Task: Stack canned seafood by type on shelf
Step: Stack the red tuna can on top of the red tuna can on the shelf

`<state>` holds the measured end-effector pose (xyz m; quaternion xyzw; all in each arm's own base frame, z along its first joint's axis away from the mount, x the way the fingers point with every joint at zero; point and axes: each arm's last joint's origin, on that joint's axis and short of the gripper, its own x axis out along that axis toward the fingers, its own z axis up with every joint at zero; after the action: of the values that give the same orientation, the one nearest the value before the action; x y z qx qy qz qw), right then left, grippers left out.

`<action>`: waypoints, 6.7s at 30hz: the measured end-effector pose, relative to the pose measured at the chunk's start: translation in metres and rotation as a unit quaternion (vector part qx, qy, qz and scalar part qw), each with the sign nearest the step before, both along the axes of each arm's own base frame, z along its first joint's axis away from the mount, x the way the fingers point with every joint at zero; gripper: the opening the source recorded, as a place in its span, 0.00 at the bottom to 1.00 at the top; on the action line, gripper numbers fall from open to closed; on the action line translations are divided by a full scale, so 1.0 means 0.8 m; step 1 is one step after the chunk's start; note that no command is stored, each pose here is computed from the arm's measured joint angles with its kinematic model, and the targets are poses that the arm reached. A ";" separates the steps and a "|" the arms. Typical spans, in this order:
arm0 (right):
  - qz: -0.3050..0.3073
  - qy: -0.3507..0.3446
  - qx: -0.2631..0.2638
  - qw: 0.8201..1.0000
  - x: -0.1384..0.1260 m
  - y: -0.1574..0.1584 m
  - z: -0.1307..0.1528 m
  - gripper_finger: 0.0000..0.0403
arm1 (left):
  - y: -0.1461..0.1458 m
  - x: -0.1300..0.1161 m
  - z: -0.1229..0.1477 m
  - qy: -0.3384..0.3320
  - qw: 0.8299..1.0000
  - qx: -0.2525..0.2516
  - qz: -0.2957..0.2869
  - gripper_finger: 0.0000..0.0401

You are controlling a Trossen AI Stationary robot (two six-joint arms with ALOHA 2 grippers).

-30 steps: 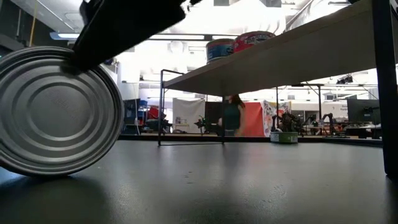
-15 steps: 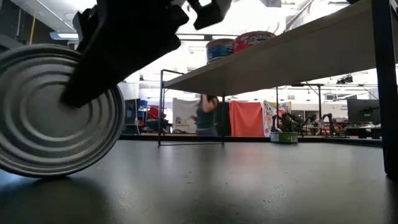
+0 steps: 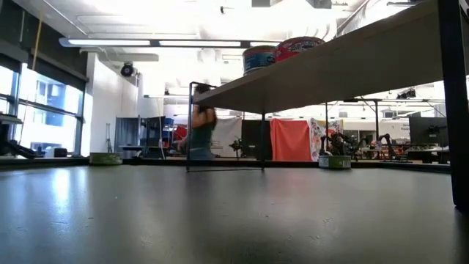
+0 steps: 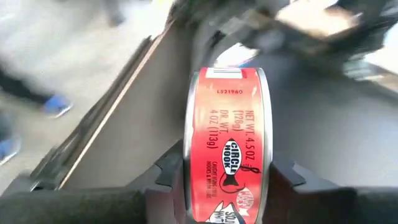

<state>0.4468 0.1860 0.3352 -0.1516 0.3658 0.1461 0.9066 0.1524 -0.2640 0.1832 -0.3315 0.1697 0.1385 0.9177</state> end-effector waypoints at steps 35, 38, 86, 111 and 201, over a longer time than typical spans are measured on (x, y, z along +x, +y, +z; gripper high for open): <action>-0.362 0.097 -0.258 0.891 -0.167 -0.095 0.019 0.28 | 0.031 0.114 0.029 0.015 0.971 0.052 -0.233 0.00; -0.380 0.086 -0.257 0.884 -0.178 -0.103 0.019 0.28 | 0.030 0.111 0.029 0.010 0.974 0.061 -0.219 0.00; -0.363 0.107 -0.203 0.903 -0.165 -0.125 0.019 0.38 | 0.042 0.121 0.027 0.015 0.980 0.073 -0.185 0.00; -0.352 0.130 -0.177 0.910 -0.165 -0.123 0.017 0.63 | 0.044 0.119 0.022 0.038 0.977 0.087 -0.191 0.00; -0.513 0.337 0.219 0.758 -0.340 0.113 -0.206 0.00 | 0.059 0.057 0.092 0.028 0.976 0.041 -0.212 0.00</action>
<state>0.1749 0.2761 0.1702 0.3205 0.6287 -0.2234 0.6725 0.1983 -0.2167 0.2568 -0.2460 0.2559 -0.0428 0.9339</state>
